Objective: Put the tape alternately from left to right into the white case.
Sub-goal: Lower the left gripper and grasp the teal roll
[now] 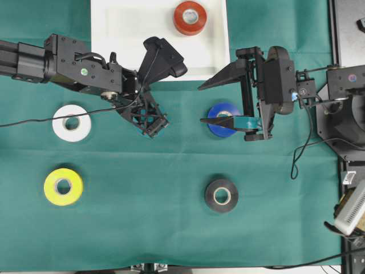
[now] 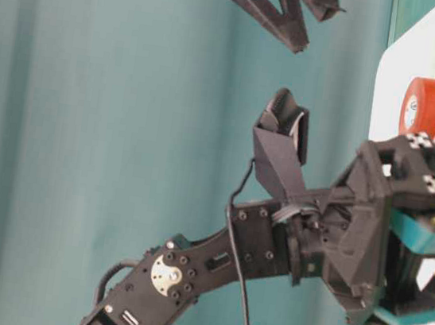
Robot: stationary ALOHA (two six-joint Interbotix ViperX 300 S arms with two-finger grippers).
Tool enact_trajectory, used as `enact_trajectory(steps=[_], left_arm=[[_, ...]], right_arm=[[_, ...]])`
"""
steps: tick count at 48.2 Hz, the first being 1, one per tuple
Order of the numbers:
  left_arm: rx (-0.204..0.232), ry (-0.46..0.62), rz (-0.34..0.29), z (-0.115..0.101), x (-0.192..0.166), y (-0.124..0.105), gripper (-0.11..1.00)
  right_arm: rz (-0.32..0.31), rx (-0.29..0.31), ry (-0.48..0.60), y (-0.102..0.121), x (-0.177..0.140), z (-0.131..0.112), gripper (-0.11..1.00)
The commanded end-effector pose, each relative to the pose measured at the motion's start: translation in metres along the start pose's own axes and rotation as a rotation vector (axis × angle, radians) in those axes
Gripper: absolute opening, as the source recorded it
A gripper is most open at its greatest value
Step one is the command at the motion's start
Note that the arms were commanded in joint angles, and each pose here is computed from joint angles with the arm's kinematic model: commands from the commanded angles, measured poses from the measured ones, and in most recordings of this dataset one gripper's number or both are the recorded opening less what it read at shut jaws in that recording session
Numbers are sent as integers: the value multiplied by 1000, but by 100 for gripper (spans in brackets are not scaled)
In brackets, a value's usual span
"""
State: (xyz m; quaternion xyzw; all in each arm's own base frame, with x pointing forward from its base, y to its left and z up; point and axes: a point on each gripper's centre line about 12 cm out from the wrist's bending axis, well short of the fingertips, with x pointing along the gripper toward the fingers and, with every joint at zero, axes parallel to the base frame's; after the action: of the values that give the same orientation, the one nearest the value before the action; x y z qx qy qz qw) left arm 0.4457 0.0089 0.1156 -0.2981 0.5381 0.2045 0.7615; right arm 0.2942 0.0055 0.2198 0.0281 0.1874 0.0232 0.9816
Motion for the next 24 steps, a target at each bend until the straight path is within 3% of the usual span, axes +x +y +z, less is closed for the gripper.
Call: enact_trajectory(steps=[1, 7, 24], left_arm=[[0, -39, -30, 10, -13, -8, 12], [3, -36, -28, 9, -13, -7, -4], [6, -31, -23, 7, -12, -5, -4]], right_arm=[[4, -3, -38, 1, -4, 9, 81], [4, -3, -36, 1, -4, 8, 81], [4, 1, -35, 1, -4, 8, 81]])
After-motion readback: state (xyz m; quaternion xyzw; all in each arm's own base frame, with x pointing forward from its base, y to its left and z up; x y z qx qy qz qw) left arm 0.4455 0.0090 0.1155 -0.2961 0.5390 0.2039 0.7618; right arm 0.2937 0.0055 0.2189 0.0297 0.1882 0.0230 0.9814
